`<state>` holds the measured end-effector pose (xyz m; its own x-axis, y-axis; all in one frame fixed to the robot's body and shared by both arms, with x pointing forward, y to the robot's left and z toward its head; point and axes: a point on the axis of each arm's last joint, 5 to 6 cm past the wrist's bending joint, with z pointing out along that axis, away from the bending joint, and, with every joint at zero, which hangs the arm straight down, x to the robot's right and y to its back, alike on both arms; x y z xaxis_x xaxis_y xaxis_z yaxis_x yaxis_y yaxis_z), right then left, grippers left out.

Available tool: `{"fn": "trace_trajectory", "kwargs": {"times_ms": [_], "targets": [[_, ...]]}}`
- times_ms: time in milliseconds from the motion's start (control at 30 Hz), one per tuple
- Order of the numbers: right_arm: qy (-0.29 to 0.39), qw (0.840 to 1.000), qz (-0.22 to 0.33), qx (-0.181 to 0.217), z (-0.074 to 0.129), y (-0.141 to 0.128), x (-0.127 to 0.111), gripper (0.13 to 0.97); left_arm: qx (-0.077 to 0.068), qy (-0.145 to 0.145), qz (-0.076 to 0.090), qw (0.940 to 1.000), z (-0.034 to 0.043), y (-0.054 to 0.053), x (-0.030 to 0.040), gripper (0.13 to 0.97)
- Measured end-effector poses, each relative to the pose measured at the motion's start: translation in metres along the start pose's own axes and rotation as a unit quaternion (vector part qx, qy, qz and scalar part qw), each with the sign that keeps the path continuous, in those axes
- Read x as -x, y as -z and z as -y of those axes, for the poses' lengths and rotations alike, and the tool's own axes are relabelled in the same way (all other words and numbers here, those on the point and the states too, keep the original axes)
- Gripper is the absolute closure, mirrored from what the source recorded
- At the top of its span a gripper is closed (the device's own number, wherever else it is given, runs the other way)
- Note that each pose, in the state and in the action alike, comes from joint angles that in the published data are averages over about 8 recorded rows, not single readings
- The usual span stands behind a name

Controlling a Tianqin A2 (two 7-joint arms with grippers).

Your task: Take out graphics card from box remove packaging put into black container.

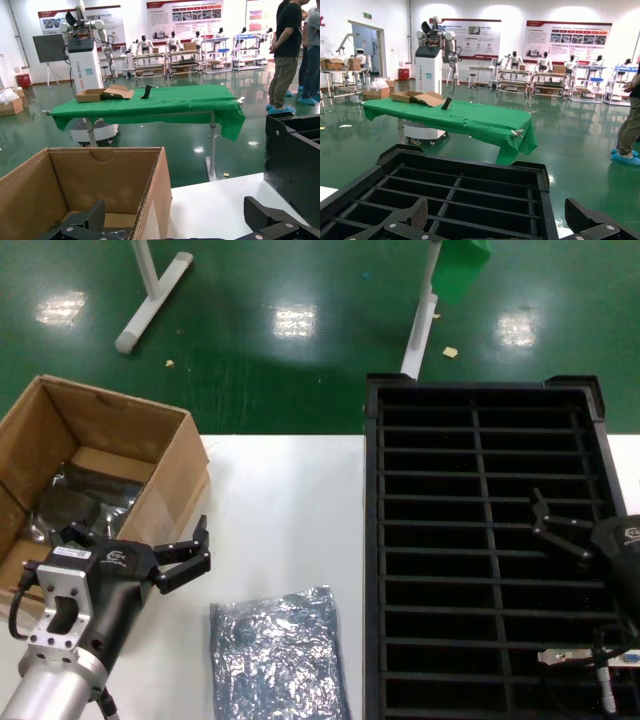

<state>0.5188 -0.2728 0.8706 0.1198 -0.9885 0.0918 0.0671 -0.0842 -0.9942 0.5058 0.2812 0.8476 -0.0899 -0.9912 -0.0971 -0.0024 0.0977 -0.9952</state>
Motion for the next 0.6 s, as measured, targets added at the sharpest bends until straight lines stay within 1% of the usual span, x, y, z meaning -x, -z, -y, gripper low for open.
{"fn": "trace_trajectory", "kwargs": {"times_ms": [600], "targets": [[0.0, 1.0, 0.0, 0.0, 0.0, 0.0, 0.0, 0.13, 0.0, 0.0, 0.0, 1.0, 0.0, 0.0, 0.0, 0.132]]}}
